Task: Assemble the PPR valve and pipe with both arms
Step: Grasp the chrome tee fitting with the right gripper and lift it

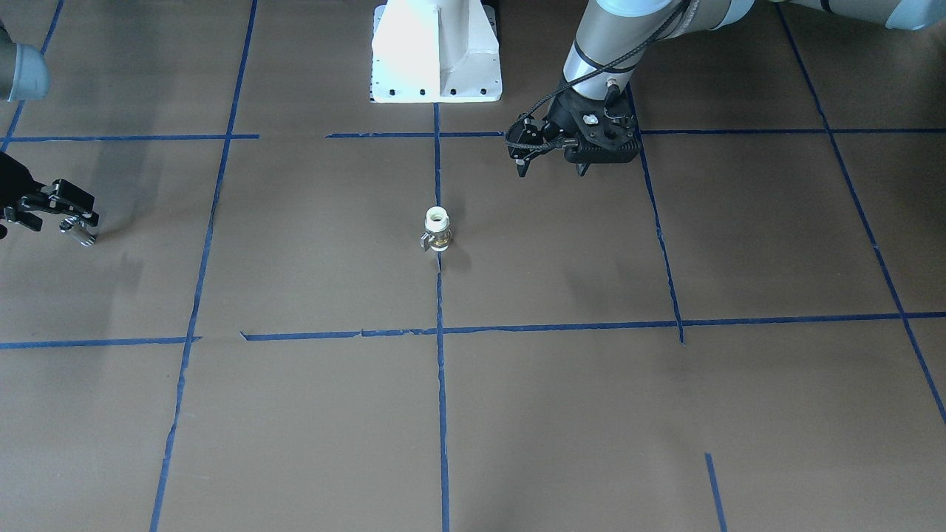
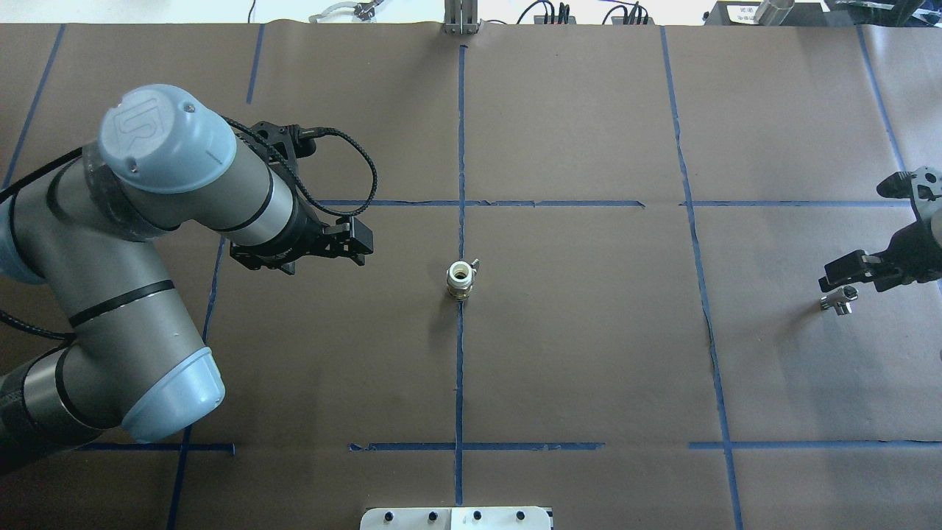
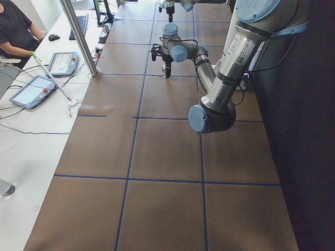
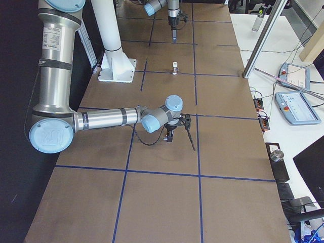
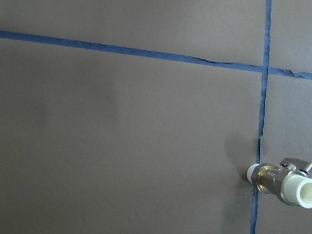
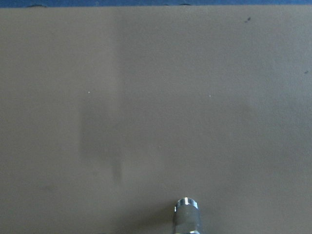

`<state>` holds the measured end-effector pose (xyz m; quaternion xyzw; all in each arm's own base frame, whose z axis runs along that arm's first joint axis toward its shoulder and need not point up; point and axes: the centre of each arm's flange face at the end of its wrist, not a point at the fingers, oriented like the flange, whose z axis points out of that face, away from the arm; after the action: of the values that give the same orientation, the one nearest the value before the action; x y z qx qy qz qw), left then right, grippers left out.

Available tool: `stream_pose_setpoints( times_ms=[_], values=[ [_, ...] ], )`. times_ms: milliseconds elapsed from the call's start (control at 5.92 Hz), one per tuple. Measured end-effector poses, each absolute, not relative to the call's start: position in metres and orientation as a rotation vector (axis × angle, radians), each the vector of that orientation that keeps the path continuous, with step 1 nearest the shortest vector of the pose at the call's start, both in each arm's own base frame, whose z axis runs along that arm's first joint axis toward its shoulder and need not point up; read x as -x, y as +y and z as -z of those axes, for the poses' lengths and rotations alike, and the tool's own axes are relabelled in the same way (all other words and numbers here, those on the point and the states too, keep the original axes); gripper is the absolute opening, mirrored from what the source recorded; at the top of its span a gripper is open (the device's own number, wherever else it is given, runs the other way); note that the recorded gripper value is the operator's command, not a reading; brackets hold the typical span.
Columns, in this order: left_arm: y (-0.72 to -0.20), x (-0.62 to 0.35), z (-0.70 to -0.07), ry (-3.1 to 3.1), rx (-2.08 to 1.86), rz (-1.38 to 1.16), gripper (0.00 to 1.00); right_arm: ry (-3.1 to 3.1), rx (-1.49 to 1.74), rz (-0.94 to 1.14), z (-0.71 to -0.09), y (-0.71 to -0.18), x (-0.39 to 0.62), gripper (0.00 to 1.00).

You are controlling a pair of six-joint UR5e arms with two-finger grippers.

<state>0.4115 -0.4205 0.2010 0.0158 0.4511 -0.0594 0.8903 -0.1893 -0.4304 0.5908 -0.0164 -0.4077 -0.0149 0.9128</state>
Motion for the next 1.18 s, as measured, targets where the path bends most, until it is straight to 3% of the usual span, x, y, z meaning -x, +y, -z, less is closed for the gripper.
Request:
stream_pose_setpoints(
  times_ms=[169, 676, 1183],
  values=[
    [-0.421, -0.411, -0.201, 0.936, -0.032, 0.123, 1.0, -0.834, 0.045, 0.03, -0.597, -0.429, 0.19, 0.8],
    [-0.421, -0.411, -0.202, 0.935, -0.031, 0.124, 1.0, -0.827, 0.058, 0.025, -0.603, -0.426, 0.19, 0.0],
    [-0.421, -0.411, -0.203, 0.935, -0.031, 0.126, 1.0, -0.842, 0.034, 0.03, -0.589, -0.428, 0.188, 0.0]
  ],
)
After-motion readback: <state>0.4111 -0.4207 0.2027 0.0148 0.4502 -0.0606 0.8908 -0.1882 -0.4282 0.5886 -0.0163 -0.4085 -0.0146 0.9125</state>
